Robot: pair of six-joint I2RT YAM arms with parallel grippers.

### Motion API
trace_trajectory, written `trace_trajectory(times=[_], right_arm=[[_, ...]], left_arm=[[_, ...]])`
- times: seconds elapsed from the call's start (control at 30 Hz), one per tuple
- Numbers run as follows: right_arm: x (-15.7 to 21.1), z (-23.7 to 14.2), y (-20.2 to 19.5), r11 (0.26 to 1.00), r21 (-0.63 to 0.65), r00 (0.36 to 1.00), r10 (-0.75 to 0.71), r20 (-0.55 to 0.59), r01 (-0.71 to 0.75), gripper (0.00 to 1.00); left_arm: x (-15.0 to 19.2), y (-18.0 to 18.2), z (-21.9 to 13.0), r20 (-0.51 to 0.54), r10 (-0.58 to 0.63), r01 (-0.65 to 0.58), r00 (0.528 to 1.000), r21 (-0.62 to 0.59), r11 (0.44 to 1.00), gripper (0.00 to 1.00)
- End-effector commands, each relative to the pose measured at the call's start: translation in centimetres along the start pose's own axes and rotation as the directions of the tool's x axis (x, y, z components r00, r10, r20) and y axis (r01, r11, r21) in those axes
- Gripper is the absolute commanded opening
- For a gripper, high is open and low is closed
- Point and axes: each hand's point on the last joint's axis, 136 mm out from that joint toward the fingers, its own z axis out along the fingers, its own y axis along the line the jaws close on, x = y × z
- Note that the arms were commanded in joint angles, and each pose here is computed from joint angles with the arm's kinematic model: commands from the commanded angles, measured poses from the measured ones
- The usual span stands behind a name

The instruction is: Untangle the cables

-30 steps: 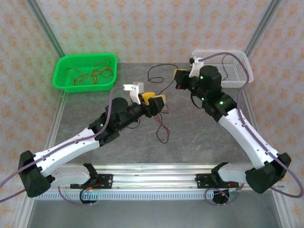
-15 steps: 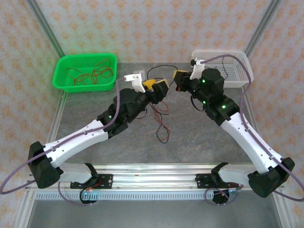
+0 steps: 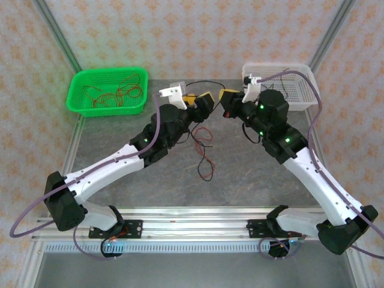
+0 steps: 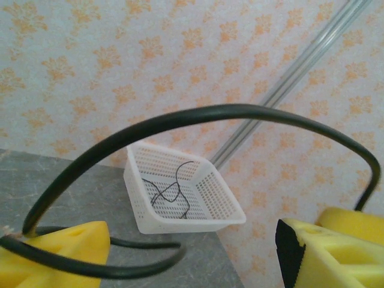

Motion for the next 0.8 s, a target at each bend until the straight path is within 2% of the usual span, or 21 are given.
trace_trajectory(times=[0.0,0.13,0.23,0.4,0.53,0.6,0.77], right_arm=[[-0.6,-0.9,1.1,0.999,-0.043,0.999,0.012,0.033,-0.011,0.00],[-0.1,-1.1,1.4,0.998,-0.056,0.999,0.022,0.025,-0.021,0.00],[0.4,-1.2,1.5,0.998,-0.060,0.999,0.030,0.015,-0.029,0.00],[0.4,-1.7,1.4,0.998,-0.056,0.999,0.037,0.021,-0.036,0.00],[-0.2,-2.3,0.9,0.999,-0.021,0.998,0.033,0.045,-0.032,0.00],[-0.9,-2.5,0.6,1.000,0.008,0.998,0.027,0.064,-0.027,0.00],[-3.1,-2.8,-0.1,0.996,0.091,0.993,-0.024,0.115,0.013,0.00]], left_arm=[[-2.2,0.2,0.4,0.067,-0.036,0.038,0.997,-0.021,0.999,0.74],[-3.4,0.8,0.7,0.114,-0.077,0.081,0.991,-0.035,0.996,0.73],[-4.1,1.5,1.0,0.148,-0.088,0.097,0.985,-0.058,0.994,0.67],[-4.5,2.5,1.5,0.176,-0.100,0.116,0.979,-0.082,0.990,0.44],[-3.9,3.0,1.9,0.163,-0.089,0.106,0.983,-0.098,0.989,0.11],[-3.2,3.1,1.9,0.141,-0.076,0.090,0.987,-0.098,0.991,0.00],[-0.3,3.9,1.3,0.044,-0.024,0.028,0.999,-0.087,0.996,0.00]])
